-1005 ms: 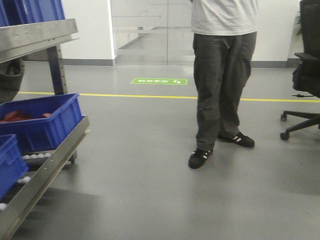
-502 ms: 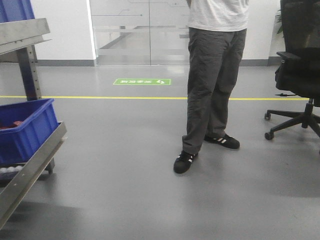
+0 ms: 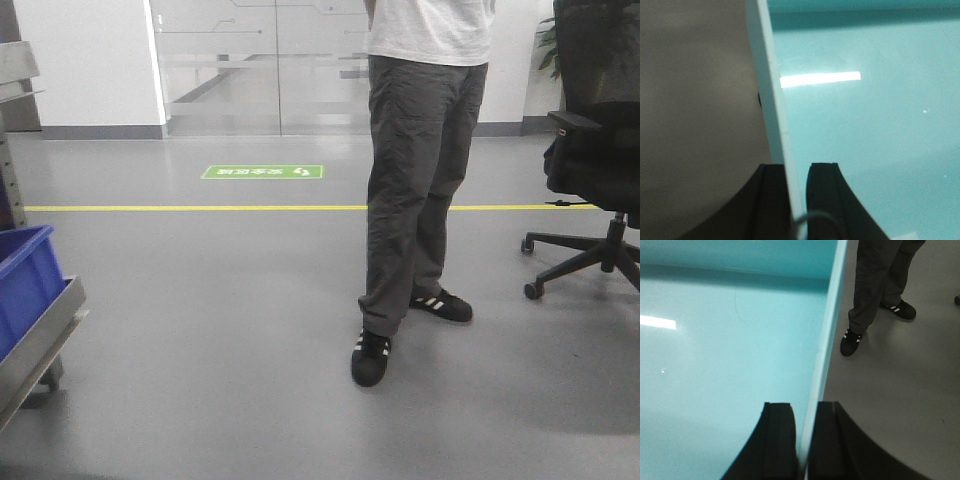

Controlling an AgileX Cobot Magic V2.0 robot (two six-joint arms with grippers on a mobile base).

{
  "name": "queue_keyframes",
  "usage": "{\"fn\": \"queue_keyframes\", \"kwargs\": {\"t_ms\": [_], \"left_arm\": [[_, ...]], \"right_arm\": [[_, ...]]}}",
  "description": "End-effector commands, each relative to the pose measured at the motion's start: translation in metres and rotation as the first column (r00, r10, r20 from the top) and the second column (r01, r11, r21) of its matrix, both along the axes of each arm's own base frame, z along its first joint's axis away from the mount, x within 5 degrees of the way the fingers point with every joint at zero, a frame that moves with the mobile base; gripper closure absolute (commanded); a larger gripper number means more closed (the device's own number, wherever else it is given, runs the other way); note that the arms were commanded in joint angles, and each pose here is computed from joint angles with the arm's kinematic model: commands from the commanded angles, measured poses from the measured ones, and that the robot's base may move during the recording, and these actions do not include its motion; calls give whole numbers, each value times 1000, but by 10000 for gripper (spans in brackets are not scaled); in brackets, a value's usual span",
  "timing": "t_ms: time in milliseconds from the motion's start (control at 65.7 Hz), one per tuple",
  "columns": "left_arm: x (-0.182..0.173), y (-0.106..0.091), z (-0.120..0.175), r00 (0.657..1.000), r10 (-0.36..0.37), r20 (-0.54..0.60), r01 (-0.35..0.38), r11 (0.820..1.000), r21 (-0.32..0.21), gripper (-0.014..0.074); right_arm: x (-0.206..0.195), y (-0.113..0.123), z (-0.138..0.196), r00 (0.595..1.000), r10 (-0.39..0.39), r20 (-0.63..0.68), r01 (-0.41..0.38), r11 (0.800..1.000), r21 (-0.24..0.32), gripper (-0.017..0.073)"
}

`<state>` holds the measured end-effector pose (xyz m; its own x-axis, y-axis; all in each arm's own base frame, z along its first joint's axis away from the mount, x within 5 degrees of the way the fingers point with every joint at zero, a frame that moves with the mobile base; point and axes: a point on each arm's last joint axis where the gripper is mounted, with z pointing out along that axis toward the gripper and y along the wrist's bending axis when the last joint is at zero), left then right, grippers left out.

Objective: Fetch blue bin and place on conveyor start
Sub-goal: 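Carry the bin in both grippers while driving toward the red-framed conveyor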

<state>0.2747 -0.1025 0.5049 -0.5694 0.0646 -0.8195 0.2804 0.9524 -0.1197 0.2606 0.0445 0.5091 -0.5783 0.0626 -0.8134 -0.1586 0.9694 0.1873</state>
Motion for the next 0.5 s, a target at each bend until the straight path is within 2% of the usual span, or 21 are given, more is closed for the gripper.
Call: {"fn": "queue_keyframes", "kwargs": {"t_ms": [0, 274, 350, 487], "left_arm": [[-6, 2, 10, 998, -8, 63, 8, 1000, -5, 705], [-6, 2, 10, 998, -7, 64, 7, 1000, -3, 705], [-5, 4, 10, 997, 5, 71, -7, 1000, 16, 705], [-5, 4, 10, 997, 6, 72, -8, 1000, 18, 705]], "right_arm": [[-1, -6, 7, 998, -20, 63, 23, 999, -48, 711], [-1, -6, 7, 998, -20, 63, 23, 999, -48, 711], [-1, -6, 7, 998, -20, 63, 23, 999, -48, 711], [-1, -6, 7, 998, -20, 63, 23, 999, -48, 711]]}}
